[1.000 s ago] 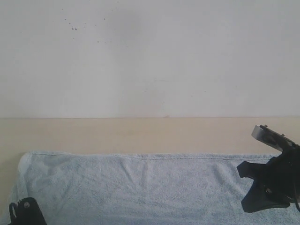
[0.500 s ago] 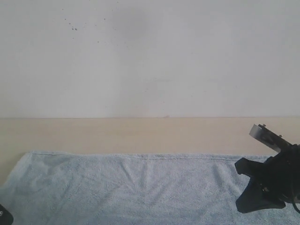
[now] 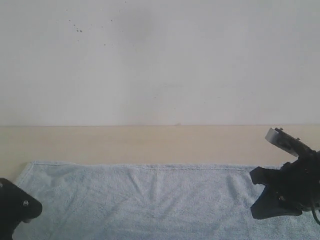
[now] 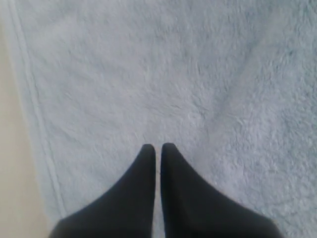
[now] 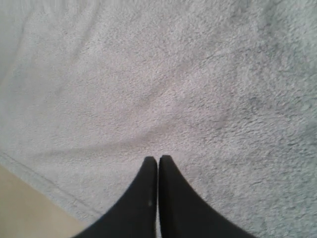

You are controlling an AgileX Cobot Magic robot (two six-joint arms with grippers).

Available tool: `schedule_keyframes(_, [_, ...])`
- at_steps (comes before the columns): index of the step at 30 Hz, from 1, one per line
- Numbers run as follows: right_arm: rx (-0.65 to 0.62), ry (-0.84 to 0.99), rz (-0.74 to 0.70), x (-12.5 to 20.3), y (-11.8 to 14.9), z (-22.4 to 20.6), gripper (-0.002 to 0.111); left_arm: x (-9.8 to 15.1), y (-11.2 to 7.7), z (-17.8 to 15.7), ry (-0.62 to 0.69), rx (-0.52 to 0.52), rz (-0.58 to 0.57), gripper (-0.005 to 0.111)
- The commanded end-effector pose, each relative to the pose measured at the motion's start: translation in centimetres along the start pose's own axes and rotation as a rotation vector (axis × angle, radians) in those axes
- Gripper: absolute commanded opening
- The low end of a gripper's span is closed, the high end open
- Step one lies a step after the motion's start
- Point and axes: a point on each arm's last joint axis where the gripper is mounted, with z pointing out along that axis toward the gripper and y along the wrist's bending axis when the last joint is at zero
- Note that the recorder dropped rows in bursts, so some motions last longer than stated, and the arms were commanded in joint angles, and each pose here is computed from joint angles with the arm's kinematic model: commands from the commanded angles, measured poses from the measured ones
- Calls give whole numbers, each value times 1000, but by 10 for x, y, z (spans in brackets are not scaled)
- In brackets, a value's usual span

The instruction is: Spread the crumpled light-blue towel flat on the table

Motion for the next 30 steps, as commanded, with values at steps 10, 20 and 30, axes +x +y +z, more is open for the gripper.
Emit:
schedule_keyframes(10, [494, -399, -79, -45, -40, -22, 0, -61, 8, -57, -521, 198, -167, 4])
schedule_keyframes(20, [460, -197, -72, -123, -48, -9, 0, -82, 69, -44, -539, -287, -354, 4])
schedule_keyframes(30, [554, -40, -199, -118, -74, 1, 0, -106, 65, 10, -385, 346, -416, 4])
